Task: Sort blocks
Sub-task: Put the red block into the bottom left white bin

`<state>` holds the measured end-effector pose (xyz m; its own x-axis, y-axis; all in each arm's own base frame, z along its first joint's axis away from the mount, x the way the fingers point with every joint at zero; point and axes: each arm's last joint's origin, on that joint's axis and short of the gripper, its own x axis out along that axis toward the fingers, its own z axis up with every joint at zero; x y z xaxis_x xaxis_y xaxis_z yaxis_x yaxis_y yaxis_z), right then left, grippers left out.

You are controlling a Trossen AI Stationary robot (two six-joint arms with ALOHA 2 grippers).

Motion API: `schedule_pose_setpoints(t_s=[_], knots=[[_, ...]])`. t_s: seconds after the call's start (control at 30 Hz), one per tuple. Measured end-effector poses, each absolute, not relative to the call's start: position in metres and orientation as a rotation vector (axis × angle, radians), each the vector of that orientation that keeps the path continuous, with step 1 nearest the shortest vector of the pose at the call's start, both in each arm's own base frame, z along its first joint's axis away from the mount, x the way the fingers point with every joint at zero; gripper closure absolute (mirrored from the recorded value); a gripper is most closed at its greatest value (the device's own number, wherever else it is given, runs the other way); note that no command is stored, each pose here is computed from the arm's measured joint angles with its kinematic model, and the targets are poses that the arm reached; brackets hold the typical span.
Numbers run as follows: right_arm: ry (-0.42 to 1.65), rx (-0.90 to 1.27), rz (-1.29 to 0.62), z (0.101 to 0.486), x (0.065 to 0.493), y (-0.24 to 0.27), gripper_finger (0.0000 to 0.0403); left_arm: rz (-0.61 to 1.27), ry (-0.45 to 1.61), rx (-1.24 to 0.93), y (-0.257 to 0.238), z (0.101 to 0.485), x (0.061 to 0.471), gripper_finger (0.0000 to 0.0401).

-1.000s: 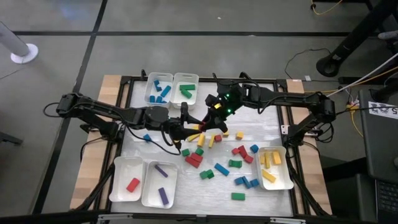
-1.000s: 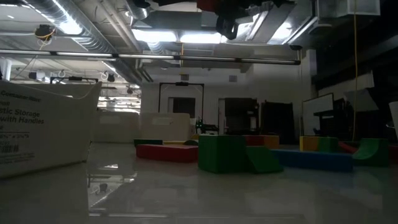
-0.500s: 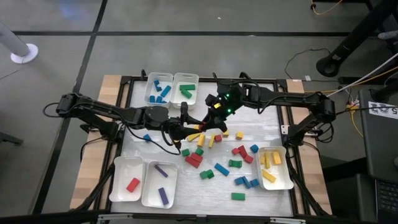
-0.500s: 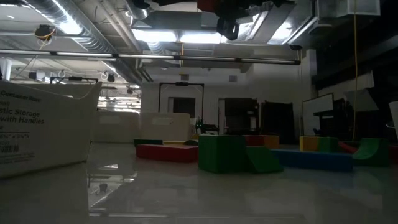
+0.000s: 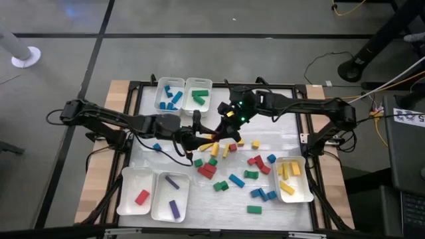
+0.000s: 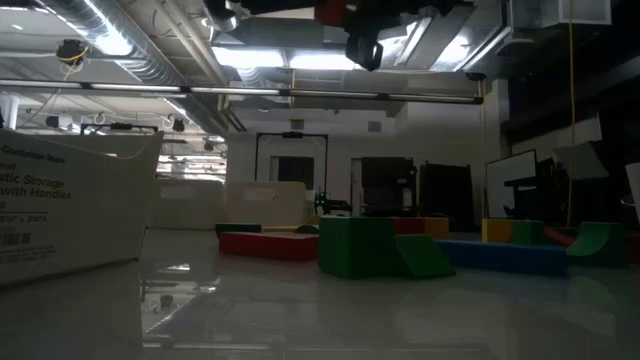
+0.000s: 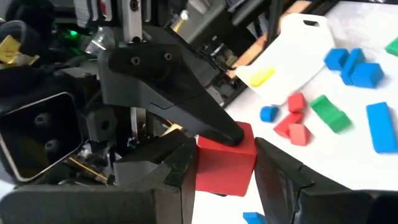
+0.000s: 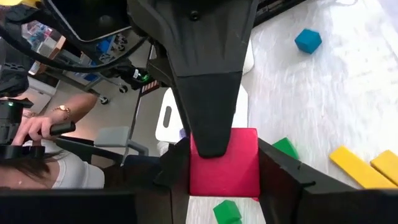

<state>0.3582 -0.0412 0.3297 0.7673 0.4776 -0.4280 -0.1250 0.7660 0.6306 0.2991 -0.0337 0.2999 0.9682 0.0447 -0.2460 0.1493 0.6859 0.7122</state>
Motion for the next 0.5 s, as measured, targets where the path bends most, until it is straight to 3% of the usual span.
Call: schedule_pose_setpoints(t_s=[0.3, 0.5], knots=[[0.656, 0.635, 0.353, 0.31, 0.372, -0.044, 0.018, -0.1, 0.366, 0.698, -0.036, 0.288, 0.296, 0.0288], [0.661, 0.639, 0.355, 0.309, 0.373, -0.044, 0.0165, -0.14, 0.467, 0.629, -0.044, 0.279, 0.29, 0.0288]])
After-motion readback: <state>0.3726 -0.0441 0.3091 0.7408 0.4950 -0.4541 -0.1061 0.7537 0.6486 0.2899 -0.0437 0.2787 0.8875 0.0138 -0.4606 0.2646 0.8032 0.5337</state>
